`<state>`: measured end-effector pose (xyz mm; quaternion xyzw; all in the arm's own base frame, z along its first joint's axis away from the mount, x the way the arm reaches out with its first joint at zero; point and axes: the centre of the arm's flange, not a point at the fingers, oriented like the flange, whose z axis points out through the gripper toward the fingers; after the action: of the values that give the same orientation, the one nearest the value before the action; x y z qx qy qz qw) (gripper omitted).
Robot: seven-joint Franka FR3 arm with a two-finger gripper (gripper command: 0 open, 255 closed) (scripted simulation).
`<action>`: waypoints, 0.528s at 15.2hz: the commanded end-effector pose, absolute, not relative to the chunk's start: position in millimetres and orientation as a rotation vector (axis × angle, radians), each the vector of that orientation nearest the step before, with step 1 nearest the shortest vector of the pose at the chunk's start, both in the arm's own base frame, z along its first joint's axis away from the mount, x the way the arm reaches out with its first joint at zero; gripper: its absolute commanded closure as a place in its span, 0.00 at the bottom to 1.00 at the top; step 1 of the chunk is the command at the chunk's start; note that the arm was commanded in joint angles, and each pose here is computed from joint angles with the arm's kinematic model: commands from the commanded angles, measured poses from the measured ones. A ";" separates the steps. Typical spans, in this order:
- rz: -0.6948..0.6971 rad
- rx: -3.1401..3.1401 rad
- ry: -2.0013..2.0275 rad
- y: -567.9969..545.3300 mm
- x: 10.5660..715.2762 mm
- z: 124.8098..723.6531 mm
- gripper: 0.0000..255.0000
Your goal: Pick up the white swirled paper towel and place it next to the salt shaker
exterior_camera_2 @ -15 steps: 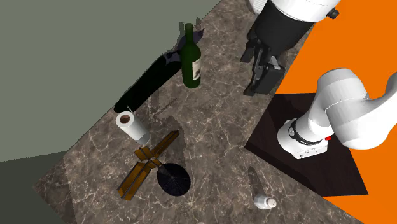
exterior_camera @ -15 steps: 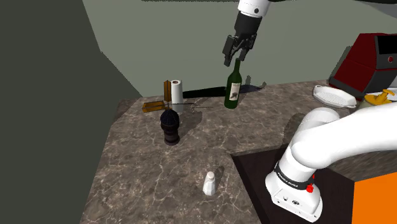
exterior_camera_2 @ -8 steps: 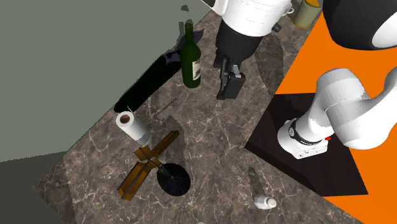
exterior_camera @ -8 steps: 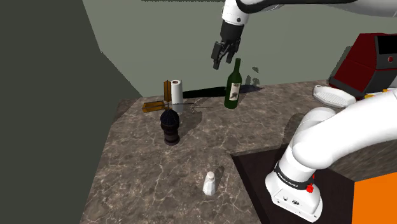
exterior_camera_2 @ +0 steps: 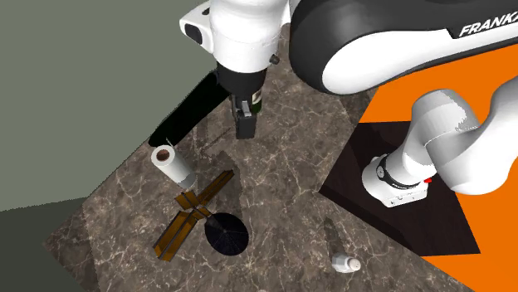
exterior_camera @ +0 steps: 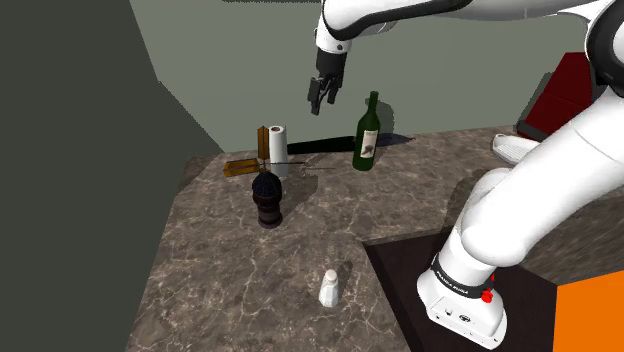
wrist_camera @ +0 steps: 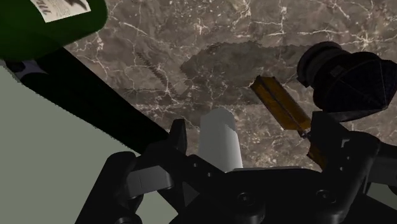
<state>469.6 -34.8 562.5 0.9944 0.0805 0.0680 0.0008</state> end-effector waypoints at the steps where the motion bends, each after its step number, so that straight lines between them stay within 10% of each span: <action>1: 0.202 3.113 0.317 -36.5 495.8 548.5 0.00; 8: 0.161 3.072 0.529 -28.9 580.6 505.4 0.00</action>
<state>569.2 -32.1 511.8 0.9858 0.1589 0.0535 0.0093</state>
